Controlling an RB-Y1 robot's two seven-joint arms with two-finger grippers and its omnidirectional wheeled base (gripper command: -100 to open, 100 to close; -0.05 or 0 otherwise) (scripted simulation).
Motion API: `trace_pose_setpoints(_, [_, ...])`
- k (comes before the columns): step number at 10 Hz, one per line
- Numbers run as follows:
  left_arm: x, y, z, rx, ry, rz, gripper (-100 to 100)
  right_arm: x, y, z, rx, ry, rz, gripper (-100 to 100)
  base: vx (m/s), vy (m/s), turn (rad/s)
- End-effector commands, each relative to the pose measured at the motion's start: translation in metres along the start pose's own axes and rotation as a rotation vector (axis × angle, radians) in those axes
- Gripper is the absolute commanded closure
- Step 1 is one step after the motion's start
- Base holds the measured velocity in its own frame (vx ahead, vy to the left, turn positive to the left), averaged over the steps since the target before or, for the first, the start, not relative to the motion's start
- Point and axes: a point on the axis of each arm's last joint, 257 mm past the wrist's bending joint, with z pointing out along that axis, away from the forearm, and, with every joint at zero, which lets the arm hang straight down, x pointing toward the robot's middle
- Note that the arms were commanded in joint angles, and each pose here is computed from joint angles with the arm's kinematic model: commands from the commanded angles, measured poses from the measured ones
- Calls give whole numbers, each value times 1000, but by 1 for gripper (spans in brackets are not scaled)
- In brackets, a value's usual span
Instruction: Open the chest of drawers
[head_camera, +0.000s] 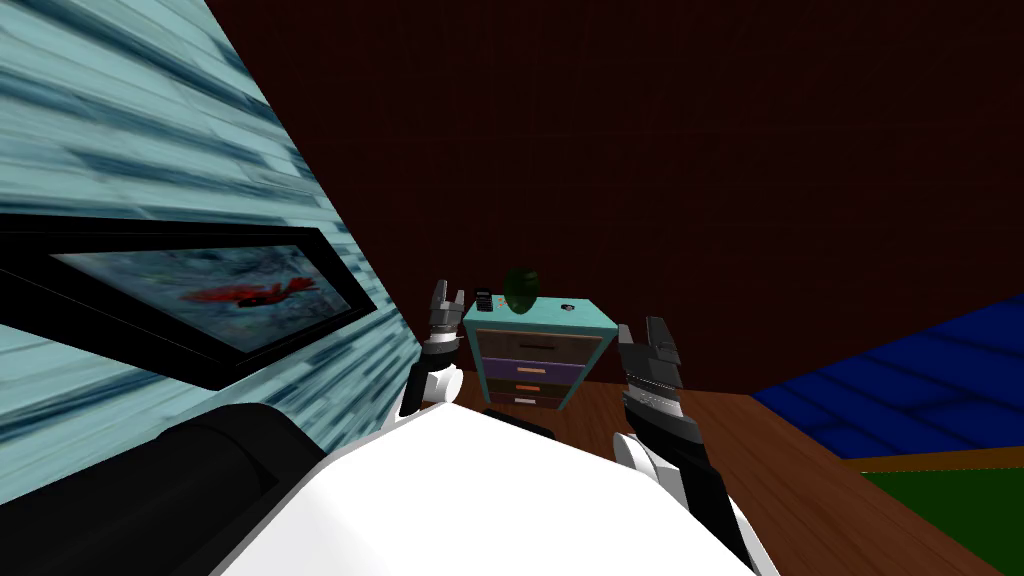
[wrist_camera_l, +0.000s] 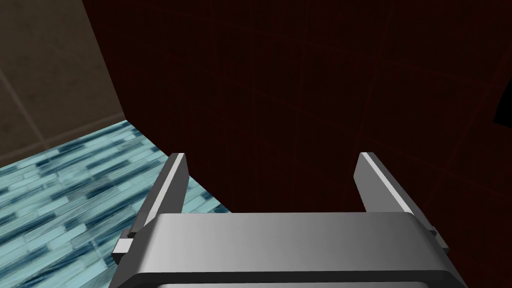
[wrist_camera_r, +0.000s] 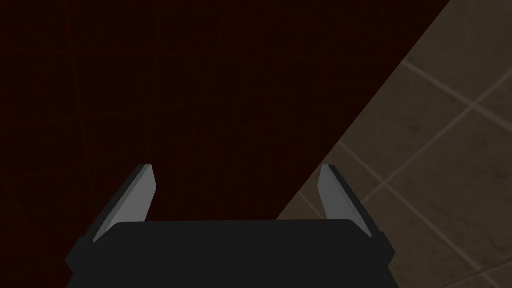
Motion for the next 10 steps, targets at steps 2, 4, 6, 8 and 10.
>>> trace_pose_setpoints(2, [0, 0, 0, 0, 0, 0, 0, 0, 0, 0, 0, 0, 0, 0, 0, 0, 0])
trace_pose_setpoints(4, [0, 0, 0, 0, 0, 0, 0, 0, 0, 0, 0, 0, 0, 0, 0, 0, 0])
trace_pose_setpoints(6, [0, 0, 0, 0, 0, 0, 0, 0, 0, 0, 0, 0, 0, 0, 0, 0, 0])
trace_pose_setpoints(8, [0, 0, 0, 0, 0, 0, 0, 0, 0, 0, 0, 0, 0, 0, 0, 0, 0])
trace_pose_setpoints(10, [0, 0, 0, 0, 0, 0, 0, 6, -3, 0, 2, 45, -60, -100, 1, 13, 3])
